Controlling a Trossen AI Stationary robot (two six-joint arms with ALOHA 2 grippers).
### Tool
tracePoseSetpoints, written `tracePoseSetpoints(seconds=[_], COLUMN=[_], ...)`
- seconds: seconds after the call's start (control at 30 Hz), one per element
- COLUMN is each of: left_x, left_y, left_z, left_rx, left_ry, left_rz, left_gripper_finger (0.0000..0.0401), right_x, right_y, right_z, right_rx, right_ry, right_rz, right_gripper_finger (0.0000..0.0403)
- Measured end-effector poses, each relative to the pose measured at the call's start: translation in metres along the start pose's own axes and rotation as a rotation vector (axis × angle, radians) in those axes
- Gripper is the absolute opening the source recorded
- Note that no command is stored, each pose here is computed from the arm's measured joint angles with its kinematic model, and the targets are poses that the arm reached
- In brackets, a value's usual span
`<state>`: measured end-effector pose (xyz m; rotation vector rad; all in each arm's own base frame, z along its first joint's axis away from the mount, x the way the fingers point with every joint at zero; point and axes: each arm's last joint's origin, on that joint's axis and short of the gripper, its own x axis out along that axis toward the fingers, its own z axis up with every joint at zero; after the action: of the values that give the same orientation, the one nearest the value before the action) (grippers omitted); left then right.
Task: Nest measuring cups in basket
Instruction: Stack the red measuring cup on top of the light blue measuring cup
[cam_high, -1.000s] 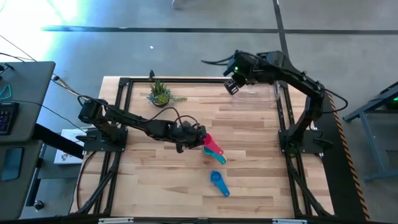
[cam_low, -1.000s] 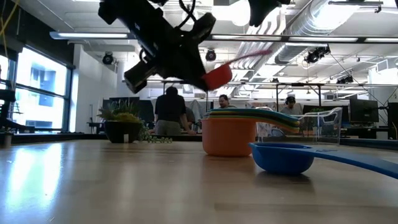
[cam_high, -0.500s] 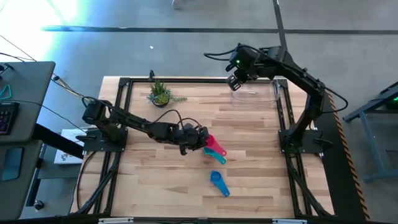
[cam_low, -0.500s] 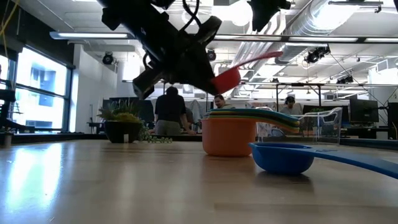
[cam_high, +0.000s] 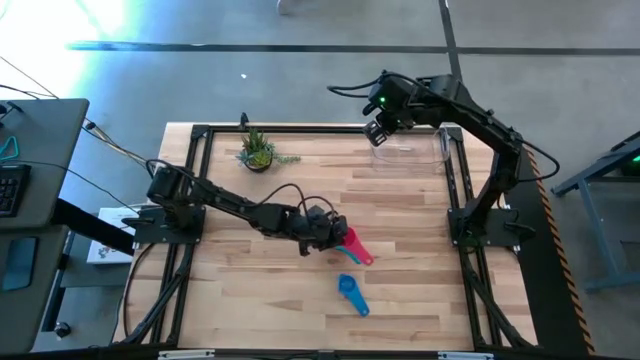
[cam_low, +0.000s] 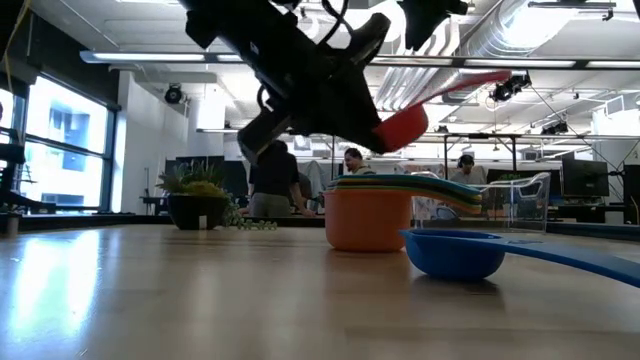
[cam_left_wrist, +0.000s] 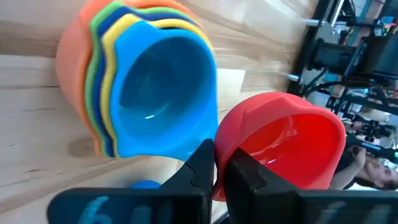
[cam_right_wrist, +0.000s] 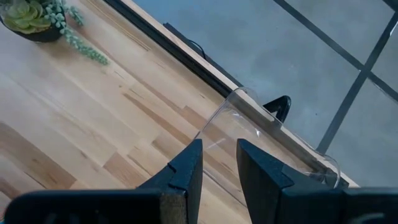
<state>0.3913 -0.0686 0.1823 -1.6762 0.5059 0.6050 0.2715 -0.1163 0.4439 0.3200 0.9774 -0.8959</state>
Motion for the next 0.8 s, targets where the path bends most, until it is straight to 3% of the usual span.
tracePoseSetpoints(seconds=[0.4,0.8], left_x=[-0.039,-0.035], left_y=[-0.001,0.002], left_z=[0.005,0.005], left_rx=[0.075,0.063], left_ry=[-0.044,-0.038], left_rz=[0.176,0.19], left_gripper_finger=[0.001,0.001], right_x=[0.0,0.0], right_y=[0.0,0.001], right_z=[0.0,0.0], right_rx=[0.016,0.032], right_ry=[0.0,0.007], right_rz=[0.002,0.015], right_gripper_finger=[0.0092,0.0092])
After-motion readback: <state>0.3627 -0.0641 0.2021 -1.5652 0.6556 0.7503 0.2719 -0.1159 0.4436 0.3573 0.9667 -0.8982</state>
